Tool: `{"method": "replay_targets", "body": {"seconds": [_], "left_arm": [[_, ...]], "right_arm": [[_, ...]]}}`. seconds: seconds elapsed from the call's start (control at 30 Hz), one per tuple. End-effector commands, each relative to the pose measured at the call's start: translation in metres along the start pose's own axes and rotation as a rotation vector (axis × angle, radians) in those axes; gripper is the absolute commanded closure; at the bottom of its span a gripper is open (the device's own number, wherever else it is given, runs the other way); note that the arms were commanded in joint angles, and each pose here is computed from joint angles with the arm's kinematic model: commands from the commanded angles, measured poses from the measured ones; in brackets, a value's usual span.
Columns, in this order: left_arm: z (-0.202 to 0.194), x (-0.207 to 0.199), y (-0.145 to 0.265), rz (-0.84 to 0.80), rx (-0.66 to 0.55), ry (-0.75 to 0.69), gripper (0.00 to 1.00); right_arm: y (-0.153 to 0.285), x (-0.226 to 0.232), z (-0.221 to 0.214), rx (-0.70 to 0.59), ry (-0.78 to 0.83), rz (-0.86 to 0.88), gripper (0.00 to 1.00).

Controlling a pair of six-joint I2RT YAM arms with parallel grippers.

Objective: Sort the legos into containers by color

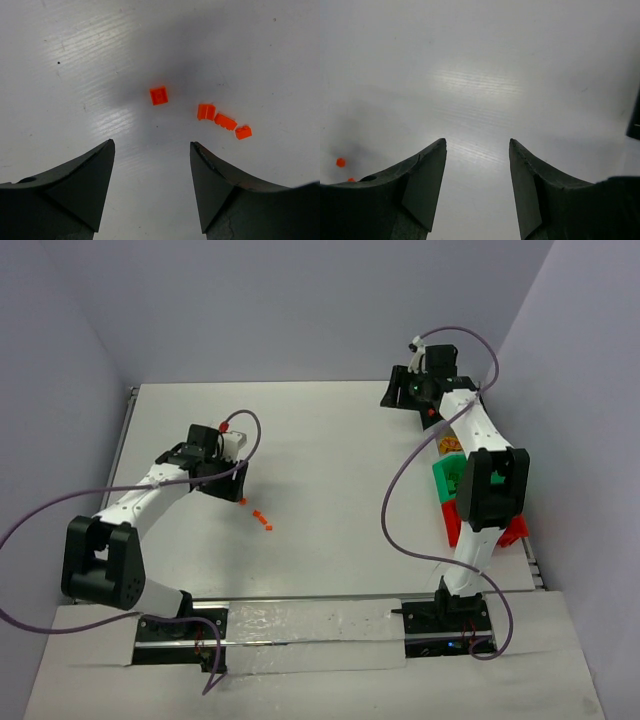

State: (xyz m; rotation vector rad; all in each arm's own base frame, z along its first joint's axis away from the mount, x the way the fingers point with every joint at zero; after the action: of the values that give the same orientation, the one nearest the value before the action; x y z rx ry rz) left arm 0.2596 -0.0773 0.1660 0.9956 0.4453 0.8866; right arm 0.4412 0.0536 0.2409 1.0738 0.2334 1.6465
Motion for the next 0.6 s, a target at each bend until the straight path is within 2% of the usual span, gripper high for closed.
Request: {"method": "replay_targets", "body": {"seconds": [0.0, 0.23, 0.57], "left_arm": [[0.013, -0.004, -0.011, -0.044, -0.015, 0.002, 0.29], [0.017, -0.023, -0.032, -0.056, 0.045, -0.056, 0.32], [0.030, -0.017, -0.046, 0.011, 0.070, -0.006, 0.42]], "right_arm": [[0.005, 0.009, -0.012, 0.030, -0.016, 0.059, 0.39], [0.005, 0.011, -0.027, 0.065, -0.031, 0.081, 0.39], [0.008, 0.010, -0.036, 0.084, -0.038, 0.089, 0.39]]}}
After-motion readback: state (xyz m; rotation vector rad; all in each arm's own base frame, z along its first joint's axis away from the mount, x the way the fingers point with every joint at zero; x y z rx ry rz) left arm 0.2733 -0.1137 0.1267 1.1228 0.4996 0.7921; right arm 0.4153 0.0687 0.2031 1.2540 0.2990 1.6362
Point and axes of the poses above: each gripper's point midway between its finger pads, its own y axis back along the fingers, its own x axis along the line the jaws close on, z = x × y, the point moved 10 cm from there along y, back along the fingers, and after that the axes turned 15 degrees about -y, right-handed, at the moved point
